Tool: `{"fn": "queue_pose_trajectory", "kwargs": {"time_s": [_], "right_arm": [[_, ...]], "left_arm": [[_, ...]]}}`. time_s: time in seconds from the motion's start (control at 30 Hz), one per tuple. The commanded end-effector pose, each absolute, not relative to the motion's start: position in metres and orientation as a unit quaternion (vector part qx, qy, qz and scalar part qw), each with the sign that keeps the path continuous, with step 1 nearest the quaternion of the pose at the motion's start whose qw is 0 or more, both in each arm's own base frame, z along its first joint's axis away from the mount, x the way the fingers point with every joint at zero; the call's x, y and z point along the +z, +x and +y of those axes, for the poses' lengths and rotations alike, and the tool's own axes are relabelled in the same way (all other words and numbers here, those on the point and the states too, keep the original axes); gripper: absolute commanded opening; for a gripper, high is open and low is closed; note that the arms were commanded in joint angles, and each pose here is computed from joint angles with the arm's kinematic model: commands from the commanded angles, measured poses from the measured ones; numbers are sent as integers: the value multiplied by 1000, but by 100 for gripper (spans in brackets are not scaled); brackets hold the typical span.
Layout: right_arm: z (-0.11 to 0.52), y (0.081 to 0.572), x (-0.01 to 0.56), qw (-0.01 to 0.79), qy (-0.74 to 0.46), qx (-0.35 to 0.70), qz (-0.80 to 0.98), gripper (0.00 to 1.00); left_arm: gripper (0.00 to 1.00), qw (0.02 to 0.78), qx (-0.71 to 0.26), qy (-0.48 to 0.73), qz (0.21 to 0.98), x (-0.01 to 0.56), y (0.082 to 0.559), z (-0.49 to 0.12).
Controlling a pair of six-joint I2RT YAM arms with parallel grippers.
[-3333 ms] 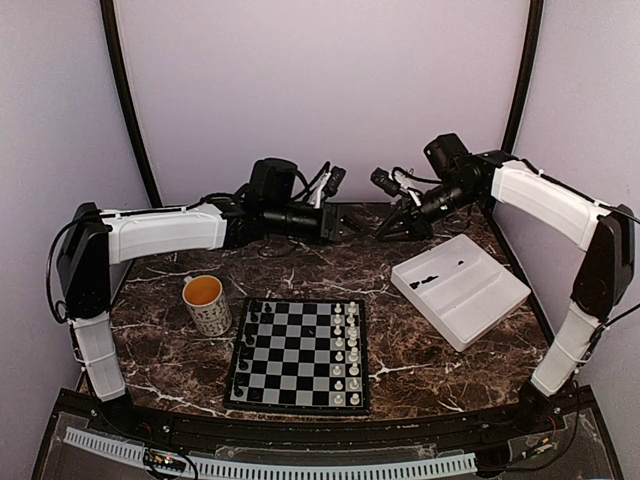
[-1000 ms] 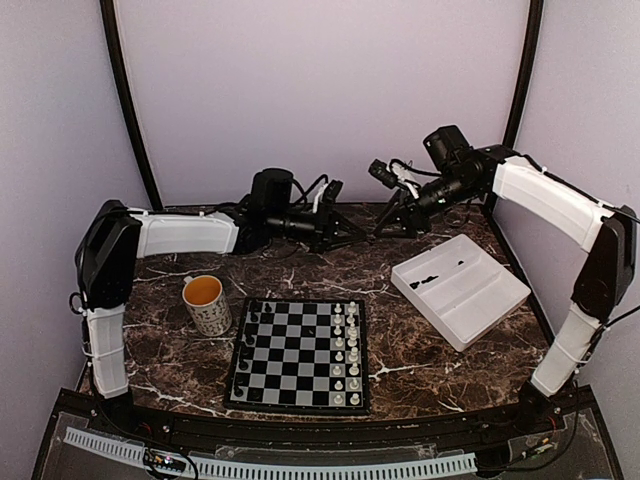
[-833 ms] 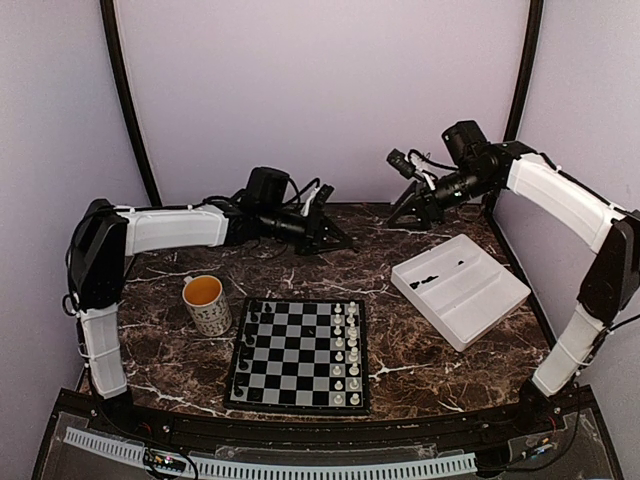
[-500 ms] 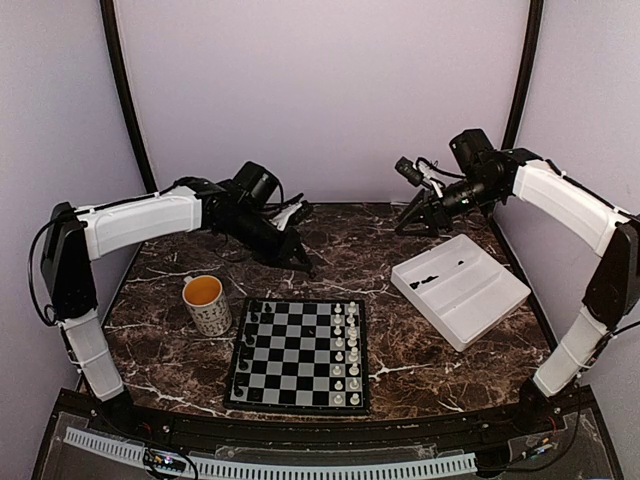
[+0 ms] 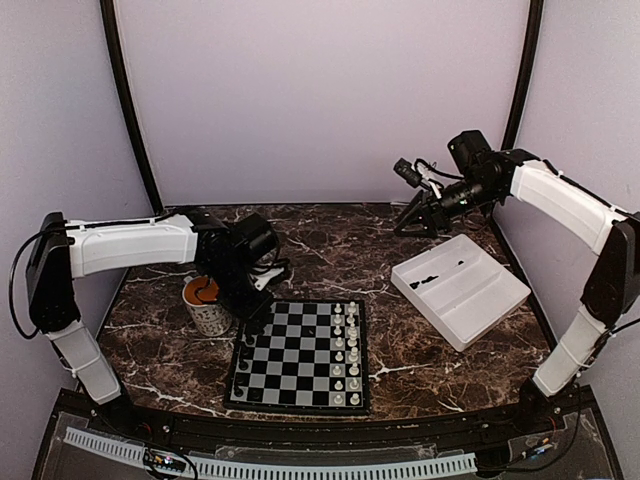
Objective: Set up the chess pieces on the board
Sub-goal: Place the pawn at f7.
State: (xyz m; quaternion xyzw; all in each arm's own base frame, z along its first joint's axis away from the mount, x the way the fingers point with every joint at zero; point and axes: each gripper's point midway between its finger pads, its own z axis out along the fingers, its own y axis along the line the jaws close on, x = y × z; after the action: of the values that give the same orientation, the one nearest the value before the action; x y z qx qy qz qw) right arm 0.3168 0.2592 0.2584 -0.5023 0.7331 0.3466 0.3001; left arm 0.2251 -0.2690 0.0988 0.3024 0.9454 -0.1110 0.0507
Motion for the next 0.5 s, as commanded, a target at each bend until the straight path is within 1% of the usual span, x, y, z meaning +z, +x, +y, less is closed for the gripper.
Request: {"fn": "queue_pose_trajectory", "kwargs": {"time_s": [0.0, 0.17, 0.3, 0.47], "right_arm": [[262, 320, 260, 306, -506, 344, 729, 51], [260, 317, 260, 309, -506, 340, 730, 51], [259, 317, 259, 309, -505, 337, 732, 51], [258, 317, 257, 308, -505, 335, 734, 51]], "left_arm": [[0, 77, -89, 291, 949, 101, 231, -259], [0, 82, -72, 287, 952, 89, 238, -257], [0, 93, -76, 286, 951, 88, 244, -262], [0, 89, -85, 288, 950, 81, 246, -270]]}}
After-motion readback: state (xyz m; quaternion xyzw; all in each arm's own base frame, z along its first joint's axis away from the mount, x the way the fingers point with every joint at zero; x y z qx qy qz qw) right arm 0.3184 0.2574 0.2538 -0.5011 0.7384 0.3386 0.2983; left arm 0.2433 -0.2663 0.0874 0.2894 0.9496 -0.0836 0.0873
